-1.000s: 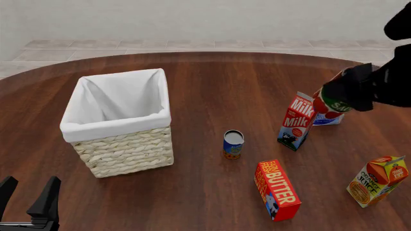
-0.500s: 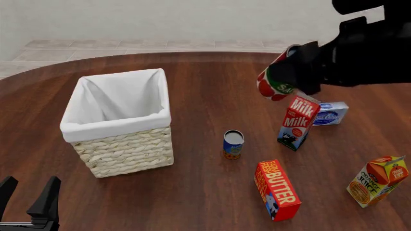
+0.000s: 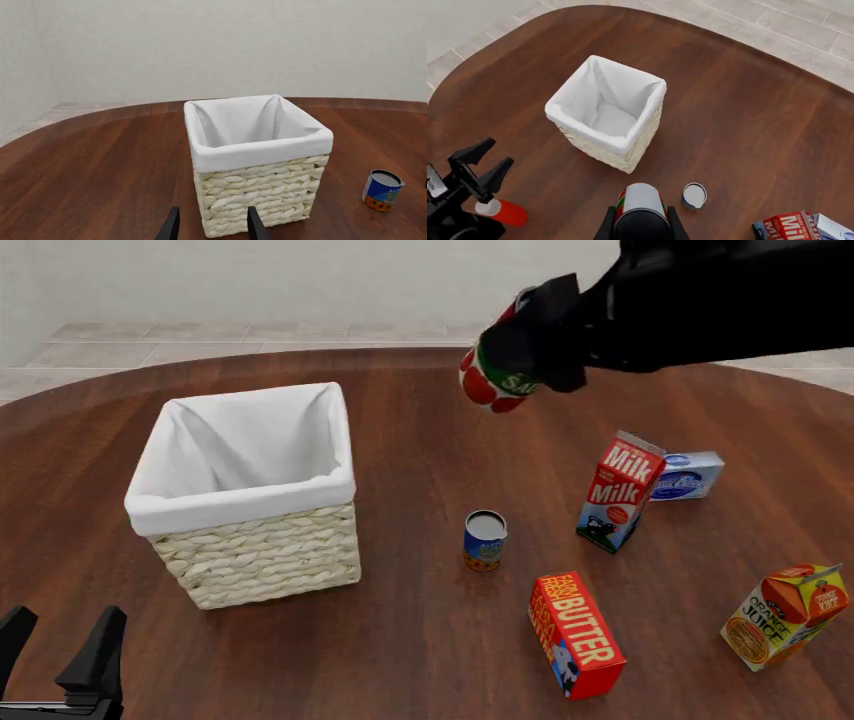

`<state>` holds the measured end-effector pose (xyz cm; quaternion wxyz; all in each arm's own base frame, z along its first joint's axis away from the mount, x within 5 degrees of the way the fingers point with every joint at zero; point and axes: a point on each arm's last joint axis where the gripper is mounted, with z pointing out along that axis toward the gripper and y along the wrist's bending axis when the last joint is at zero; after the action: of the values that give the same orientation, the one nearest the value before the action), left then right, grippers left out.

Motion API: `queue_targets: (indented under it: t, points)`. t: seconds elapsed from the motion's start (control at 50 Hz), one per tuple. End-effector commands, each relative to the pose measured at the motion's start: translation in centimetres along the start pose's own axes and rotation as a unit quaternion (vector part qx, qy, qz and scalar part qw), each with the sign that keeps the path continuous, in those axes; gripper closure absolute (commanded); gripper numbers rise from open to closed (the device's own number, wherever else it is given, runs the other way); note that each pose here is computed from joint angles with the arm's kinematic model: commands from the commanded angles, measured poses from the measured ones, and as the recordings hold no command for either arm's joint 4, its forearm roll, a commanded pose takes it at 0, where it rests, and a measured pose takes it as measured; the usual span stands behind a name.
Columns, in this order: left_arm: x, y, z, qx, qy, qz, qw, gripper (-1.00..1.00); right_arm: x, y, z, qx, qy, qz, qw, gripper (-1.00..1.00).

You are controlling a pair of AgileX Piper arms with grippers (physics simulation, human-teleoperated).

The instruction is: Pick up the tomato sauce, and put it in the basket.

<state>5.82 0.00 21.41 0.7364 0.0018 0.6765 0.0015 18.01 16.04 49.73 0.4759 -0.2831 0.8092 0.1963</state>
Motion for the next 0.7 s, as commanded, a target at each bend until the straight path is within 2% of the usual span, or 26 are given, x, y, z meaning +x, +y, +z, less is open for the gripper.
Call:
queue_targets:
  t: [0.02, 0.7]
  points:
    - [0.0, 0.0, 0.0, 0.0, 0.0, 0.0, 1.0, -1.0, -1.3, 1.0, 0.8, -0.018, -0.012, 0.002, 0.9998, 1.0]
    - [0.0, 0.0, 0.0, 0.0, 0.0, 0.0, 1.0, -1.0, -2.5, 4.7, 5.5, -0.069, -0.027, -0.012, 0.9972, 1.0]
